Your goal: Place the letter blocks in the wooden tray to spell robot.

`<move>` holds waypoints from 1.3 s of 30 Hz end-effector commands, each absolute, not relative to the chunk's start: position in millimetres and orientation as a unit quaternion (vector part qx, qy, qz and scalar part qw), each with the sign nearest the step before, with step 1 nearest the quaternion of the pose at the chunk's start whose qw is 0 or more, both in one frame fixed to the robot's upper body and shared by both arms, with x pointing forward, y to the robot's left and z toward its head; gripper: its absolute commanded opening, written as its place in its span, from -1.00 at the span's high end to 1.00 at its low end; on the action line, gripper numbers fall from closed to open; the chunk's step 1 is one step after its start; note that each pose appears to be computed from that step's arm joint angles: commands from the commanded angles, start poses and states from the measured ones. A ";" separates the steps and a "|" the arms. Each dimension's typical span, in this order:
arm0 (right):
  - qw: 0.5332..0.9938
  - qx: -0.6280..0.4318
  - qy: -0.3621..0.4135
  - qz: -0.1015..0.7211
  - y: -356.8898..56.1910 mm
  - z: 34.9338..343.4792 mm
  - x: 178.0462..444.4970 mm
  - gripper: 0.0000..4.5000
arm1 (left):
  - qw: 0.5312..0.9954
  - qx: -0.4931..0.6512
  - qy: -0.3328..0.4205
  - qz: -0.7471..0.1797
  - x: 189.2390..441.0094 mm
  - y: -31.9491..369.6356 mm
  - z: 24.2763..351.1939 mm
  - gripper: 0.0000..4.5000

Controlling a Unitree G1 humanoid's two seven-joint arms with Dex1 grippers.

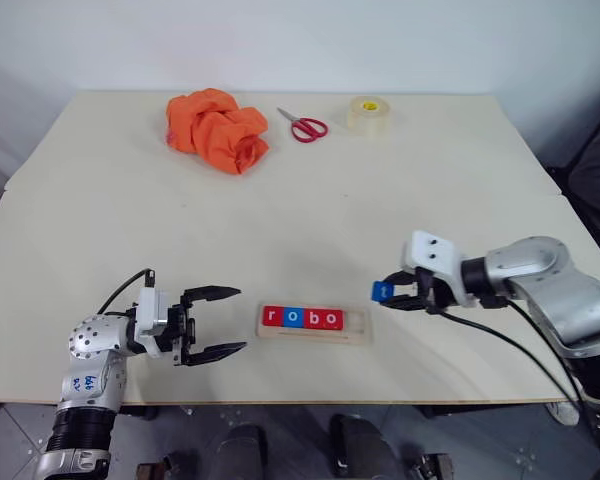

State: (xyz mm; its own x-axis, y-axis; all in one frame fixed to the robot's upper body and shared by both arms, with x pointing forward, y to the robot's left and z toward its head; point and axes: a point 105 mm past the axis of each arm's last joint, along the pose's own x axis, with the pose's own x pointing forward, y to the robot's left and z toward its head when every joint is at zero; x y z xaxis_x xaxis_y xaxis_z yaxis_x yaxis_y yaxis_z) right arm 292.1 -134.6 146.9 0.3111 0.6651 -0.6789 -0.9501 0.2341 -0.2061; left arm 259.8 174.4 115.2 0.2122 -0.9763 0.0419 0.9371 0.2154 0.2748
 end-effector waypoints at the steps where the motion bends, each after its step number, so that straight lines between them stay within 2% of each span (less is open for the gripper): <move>1: 0.730 -0.322 0.231 0.558 -120.5 151.7 284.5 0.36 | 0.773 0.102 -0.118 -0.615 259.8 173.8 120.1 -1.00; 10: 0.703 -0.350 0.243 0.570 -110.2 141.6 283.7 0.36 | 0.778 0.103 -0.120 -0.608 255.5 173.6 118.3 -1.00; 30: 0.695 -0.356 0.242 0.577 -103.0 134.5 285.7 0.36 | 0.782 0.104 -0.122 -0.602 254.0 172.3 118.4 -1.00; 37: 0.697 -0.358 0.237 0.575 -102.2 140.8 285.4 -0.74 | 0.784 0.105 -0.124 -0.599 255.6 172.9 118.9 -1.00; 39: 0.699 -0.357 0.235 0.574 -101.9 143.4 285.0 -0.98 | 0.785 0.105 -0.123 -0.598 256.2 173.2 118.9 -1.00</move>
State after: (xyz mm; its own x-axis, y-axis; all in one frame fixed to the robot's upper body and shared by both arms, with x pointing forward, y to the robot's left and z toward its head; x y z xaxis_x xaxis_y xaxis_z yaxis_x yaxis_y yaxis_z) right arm 285.5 -105.5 130.2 0.2125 0.6168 -0.7579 -0.9762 0.1005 -0.1920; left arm 256.7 174.2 112.8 0.2596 -0.9642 0.0535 0.9232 0.2640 0.2793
